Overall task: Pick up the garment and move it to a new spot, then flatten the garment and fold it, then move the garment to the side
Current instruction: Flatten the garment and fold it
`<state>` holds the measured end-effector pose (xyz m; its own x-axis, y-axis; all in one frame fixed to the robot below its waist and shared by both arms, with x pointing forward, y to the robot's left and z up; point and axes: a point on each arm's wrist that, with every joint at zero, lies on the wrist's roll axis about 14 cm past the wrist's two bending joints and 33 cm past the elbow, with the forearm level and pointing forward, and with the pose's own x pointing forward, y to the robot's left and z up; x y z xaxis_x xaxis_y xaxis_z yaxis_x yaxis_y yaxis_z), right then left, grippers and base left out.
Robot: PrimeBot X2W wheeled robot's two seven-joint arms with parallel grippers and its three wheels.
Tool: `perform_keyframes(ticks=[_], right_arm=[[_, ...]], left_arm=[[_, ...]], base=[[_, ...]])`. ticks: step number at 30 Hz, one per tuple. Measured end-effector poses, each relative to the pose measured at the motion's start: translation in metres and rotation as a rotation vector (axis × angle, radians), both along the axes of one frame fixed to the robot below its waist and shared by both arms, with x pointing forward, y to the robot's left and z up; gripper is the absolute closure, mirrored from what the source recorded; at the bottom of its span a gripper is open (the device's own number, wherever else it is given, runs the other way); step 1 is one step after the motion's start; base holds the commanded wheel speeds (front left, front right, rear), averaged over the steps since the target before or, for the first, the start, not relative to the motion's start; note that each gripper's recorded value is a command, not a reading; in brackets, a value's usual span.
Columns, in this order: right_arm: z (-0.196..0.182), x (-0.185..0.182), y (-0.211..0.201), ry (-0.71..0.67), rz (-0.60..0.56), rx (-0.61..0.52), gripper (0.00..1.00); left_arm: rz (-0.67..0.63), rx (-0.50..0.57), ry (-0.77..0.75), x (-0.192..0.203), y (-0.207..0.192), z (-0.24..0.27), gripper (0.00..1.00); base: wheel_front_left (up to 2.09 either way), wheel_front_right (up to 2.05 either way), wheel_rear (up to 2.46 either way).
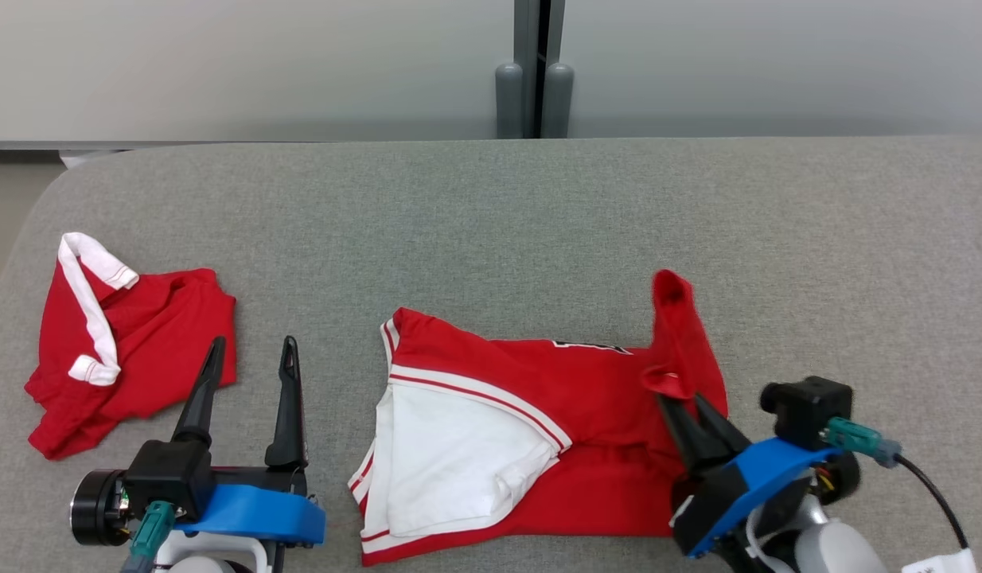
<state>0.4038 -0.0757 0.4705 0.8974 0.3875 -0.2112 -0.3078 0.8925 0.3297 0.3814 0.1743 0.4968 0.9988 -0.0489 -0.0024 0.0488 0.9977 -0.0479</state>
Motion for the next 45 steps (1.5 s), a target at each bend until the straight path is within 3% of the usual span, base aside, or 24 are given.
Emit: perform_keyframes(ticks=[9,18,19,20,28,32,38,45], right_arm=[[0.004,-0.019,0.134,0.022,0.366,0.222,1.00],[-0.024,-0.016,0.175,0.097,0.464,0.266,1.00],[-0.025,-0.015,0.177,0.097,0.467,0.271,0.55],[-0.024,-0.014,0.179,0.091,0.471,0.275,0.00],[0.023,0.001,0.182,-0.072,0.470,0.343,0.00],[0.048,0.022,0.161,-0.190,0.399,0.323,0.00],[0.066,0.054,0.079,-0.346,0.165,0.193,0.00],[0.050,0.046,-0.042,-0.341,-0.121,0.014,0.00]], left_arm=[[0.024,-0.001,0.016,0.003,0.007,-0.005,0.00],[0.054,0.001,0.046,0.008,0.016,-0.017,0.00],[0.056,0.002,0.053,0.008,0.017,-0.020,0.00],[0.056,0.002,0.057,0.008,0.017,-0.021,0.00],[0.039,-0.002,0.059,0.014,0.011,-0.025,0.00],[0.023,-0.005,0.049,0.017,0.005,-0.022,0.00],[0.007,-0.004,0.043,0.016,-0.001,-0.020,0.00],[-0.012,0.004,0.035,0.012,-0.005,-0.017,0.00]], base=[[0.00,0.00,0.00],[0.00,0.00,0.00],[0.00,0.00,0.00],[0.00,0.00,0.00],[0.00,0.00,0.00],[0.00,0.00,0.00],[0.00,0.00,0.00],[0.00,0.00,0.00]])
